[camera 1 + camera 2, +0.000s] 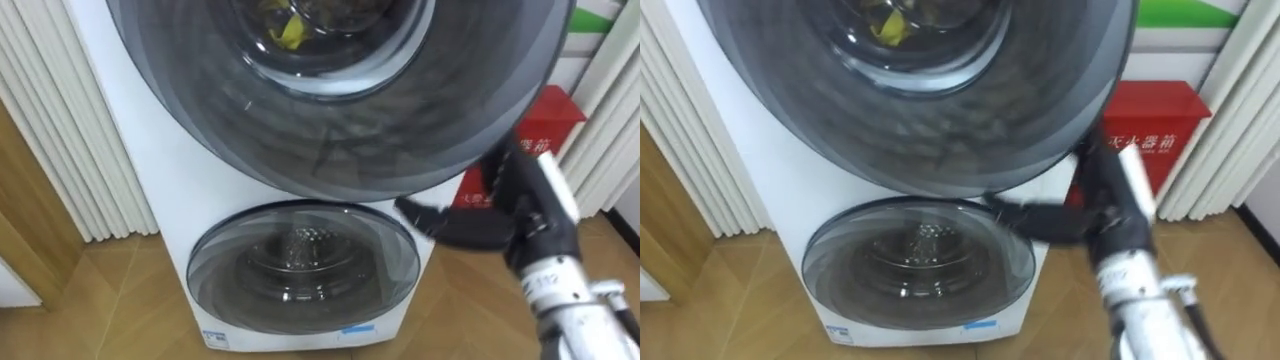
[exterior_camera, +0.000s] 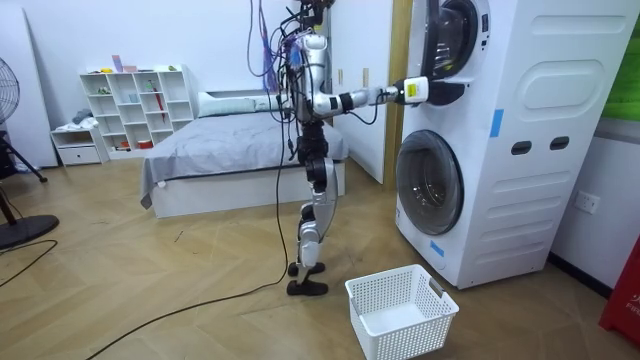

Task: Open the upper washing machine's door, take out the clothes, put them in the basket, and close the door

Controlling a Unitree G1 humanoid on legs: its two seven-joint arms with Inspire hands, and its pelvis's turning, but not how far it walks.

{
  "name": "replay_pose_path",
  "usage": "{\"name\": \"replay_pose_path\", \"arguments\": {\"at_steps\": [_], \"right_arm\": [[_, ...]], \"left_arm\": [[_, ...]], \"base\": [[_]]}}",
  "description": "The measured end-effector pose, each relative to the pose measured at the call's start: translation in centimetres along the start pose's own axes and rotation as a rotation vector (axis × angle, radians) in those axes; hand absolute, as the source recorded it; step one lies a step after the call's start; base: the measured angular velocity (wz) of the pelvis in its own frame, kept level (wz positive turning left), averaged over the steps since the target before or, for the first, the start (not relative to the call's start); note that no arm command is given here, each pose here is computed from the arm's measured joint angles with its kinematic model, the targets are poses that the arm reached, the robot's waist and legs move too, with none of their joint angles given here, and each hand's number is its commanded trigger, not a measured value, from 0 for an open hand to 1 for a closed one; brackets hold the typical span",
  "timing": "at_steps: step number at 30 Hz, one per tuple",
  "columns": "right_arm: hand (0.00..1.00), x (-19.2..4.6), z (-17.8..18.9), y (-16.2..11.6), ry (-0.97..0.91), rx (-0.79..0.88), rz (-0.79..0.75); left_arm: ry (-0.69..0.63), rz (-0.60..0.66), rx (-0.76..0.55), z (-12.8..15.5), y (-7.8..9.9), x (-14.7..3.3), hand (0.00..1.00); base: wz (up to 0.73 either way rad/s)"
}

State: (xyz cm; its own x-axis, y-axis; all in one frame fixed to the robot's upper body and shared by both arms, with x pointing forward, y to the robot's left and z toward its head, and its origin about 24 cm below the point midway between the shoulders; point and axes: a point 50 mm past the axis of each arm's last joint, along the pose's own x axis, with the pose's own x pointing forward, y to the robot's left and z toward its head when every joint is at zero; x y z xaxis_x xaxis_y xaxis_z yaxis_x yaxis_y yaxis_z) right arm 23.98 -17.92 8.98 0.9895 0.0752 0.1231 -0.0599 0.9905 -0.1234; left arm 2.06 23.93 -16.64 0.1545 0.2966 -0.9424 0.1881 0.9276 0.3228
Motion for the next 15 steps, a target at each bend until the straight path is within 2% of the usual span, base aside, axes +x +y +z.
{"name": "replay_pose_path", "arguments": {"at_steps": [7,15], "right_arm": [[0.00,-0.7,-0.7,0.5,0.028,-0.028,0.074],[0.00,-2.0,-1.9,1.2,0.088,-0.083,0.141]], "left_arm": [[0.000,-0.008,0.000,0.3,-0.1,0.1,0.00],[0.005,-0.014,0.002,0.5,-0.1,0.2,0.00]], "base": [[-0.02],[-0.21]]}}
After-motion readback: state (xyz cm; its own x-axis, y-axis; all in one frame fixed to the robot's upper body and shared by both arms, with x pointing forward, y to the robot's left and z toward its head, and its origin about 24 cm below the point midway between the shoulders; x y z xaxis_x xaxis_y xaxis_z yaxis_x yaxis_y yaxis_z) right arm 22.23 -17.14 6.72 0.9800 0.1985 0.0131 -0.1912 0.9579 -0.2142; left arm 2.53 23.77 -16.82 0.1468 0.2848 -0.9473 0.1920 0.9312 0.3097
